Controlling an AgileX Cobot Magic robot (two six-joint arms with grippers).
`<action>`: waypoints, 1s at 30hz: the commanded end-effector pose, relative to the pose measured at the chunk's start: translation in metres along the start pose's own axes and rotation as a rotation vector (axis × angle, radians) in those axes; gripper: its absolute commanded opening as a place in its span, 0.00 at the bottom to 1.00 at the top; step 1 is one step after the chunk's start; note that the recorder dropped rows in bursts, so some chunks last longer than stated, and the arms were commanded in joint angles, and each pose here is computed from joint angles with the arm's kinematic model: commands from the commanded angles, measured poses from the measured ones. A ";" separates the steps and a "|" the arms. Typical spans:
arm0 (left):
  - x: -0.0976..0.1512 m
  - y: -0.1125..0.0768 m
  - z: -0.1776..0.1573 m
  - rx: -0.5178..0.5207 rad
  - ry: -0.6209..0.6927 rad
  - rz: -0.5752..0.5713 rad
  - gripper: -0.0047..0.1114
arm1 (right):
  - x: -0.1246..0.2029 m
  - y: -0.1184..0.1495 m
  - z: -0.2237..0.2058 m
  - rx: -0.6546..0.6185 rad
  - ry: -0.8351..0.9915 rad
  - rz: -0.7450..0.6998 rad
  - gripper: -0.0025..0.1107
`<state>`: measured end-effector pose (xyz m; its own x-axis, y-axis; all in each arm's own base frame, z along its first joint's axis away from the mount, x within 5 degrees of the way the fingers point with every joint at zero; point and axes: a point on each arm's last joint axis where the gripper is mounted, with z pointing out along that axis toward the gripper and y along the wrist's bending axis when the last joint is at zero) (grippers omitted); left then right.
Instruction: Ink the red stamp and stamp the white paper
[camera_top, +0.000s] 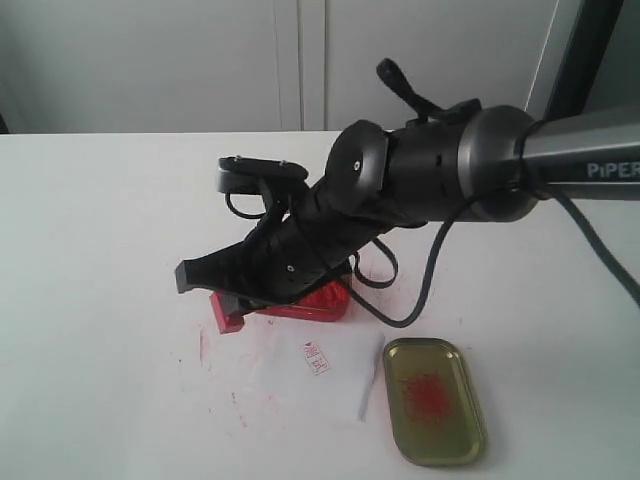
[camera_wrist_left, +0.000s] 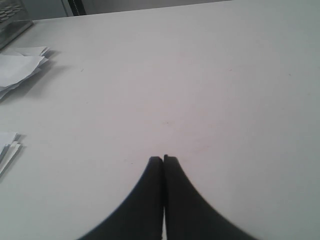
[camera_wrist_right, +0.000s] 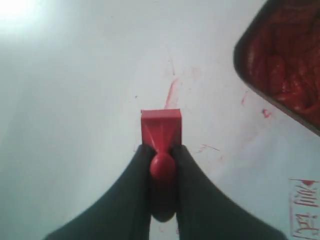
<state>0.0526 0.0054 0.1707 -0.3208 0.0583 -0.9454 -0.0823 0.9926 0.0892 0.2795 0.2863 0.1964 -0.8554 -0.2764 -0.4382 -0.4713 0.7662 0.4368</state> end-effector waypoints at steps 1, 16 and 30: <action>0.001 0.000 0.000 0.001 -0.001 -0.006 0.04 | 0.001 0.001 0.017 -0.107 -0.007 0.037 0.02; 0.001 0.000 0.000 0.001 -0.001 -0.006 0.04 | 0.004 -0.018 0.041 -0.303 0.060 0.200 0.02; 0.001 0.000 0.000 0.001 -0.001 -0.006 0.04 | 0.011 -0.028 0.059 -0.284 0.092 0.265 0.02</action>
<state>0.0526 0.0054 0.1707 -0.3208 0.0583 -0.9454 -0.0823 0.9926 0.0892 0.2945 0.2980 0.1333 -0.9608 -0.1676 -0.2208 -0.2766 0.6310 0.7248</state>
